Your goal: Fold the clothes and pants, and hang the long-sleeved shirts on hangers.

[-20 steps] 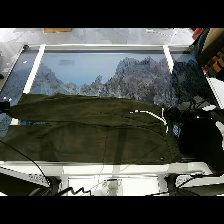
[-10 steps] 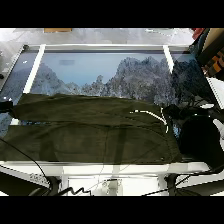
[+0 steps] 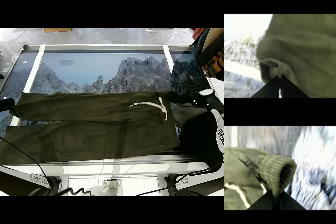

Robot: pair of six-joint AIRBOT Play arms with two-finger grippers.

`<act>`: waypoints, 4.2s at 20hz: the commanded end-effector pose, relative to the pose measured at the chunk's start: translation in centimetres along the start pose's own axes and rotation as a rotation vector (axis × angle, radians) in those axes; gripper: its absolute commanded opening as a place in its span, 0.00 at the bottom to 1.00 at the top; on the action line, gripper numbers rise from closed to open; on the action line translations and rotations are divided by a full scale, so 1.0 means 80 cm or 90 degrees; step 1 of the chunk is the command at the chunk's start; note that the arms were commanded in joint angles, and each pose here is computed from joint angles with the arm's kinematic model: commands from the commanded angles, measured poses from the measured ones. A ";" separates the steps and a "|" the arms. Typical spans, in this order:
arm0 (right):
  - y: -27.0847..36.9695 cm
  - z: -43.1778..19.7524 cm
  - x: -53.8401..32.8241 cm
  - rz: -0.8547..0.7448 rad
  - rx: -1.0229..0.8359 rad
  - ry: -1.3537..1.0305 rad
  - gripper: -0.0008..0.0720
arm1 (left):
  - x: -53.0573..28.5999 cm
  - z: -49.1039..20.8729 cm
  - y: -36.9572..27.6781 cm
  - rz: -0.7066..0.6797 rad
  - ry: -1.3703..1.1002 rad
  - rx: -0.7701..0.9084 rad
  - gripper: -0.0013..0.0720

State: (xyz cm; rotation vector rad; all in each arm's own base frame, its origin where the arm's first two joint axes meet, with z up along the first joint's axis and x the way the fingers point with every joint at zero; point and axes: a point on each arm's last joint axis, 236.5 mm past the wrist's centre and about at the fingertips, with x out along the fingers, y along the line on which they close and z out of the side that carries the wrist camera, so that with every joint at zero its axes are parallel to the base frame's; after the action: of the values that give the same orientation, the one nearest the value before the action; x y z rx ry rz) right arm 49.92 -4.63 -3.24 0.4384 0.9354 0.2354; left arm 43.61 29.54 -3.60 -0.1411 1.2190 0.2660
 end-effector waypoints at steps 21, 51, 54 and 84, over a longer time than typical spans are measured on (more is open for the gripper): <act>-0.062 0.057 -0.043 -0.182 -0.026 -0.044 0.91 | 0.033 -0.060 -0.054 -0.053 0.168 -0.085 0.93; -0.027 -0.322 -0.174 -0.248 0.396 0.013 0.79 | -0.167 -0.069 -0.115 -0.064 -0.149 -0.032 0.04; -0.044 -0.300 -0.153 -0.228 0.478 -0.085 0.79 | -0.168 -0.067 -0.114 -0.062 -0.155 -0.033 0.04; 0.009 -0.245 -0.177 -0.159 0.154 -0.138 0.06 | -0.143 -0.246 -0.061 -0.111 0.109 -0.246 0.65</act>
State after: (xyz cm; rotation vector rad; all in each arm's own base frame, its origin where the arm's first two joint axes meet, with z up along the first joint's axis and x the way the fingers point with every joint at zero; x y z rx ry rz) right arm 26.49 -3.88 -3.24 0.6102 0.7980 -0.1373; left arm 25.99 19.33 2.28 -0.5380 1.2499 0.3275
